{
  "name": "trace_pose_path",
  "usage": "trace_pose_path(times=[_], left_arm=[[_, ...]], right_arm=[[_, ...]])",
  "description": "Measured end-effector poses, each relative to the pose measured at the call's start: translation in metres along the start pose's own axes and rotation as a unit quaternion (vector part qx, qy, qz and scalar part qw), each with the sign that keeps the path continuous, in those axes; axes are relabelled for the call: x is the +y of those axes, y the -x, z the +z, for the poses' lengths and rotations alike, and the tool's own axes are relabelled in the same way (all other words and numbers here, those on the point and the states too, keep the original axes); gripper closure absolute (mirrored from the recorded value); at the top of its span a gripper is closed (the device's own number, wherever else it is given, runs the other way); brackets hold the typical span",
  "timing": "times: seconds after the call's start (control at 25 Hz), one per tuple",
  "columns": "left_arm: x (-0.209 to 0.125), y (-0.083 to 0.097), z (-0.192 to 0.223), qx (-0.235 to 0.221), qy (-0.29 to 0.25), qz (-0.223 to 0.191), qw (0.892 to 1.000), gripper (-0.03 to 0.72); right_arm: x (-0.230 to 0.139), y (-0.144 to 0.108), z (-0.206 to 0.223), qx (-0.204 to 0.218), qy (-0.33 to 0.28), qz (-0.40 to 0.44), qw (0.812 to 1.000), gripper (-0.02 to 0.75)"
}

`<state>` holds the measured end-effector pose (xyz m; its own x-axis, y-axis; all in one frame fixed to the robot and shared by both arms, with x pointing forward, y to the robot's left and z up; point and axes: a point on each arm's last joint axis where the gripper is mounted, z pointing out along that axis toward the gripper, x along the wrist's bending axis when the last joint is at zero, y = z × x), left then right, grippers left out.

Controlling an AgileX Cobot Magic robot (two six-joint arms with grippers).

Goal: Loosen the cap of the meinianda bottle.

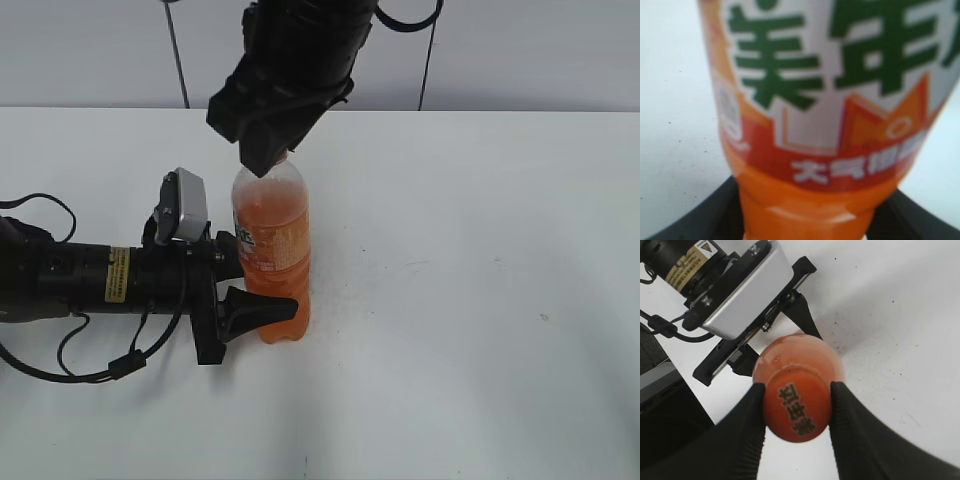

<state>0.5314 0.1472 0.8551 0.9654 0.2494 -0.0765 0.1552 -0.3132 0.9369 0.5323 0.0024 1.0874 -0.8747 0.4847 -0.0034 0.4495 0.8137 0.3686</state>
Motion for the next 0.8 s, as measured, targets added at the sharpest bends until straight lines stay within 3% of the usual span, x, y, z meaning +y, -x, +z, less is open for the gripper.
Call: trace_pose_path(times=[0.24, 0.48, 0.8], left_arm=[[0.0, 0.0, 0.0, -0.002, -0.001, 0.001, 1.0, 0.286], [0.0, 0.0, 0.0, -0.003, -0.001, 0.002, 1.0, 0.286], [0.0, 0.0, 0.0, -0.004, -0.002, 0.003, 1.0, 0.286]], right_arm=[[0.0, -0.001, 0.0, 0.003, 0.001, 0.001, 1.0, 0.437], [0.002, -0.002, -0.008, 0.005, 0.011, 0.009, 1.0, 0.345], [0.005, -0.001, -0.014, 0.002, 0.022, 0.009, 1.0, 0.338]])
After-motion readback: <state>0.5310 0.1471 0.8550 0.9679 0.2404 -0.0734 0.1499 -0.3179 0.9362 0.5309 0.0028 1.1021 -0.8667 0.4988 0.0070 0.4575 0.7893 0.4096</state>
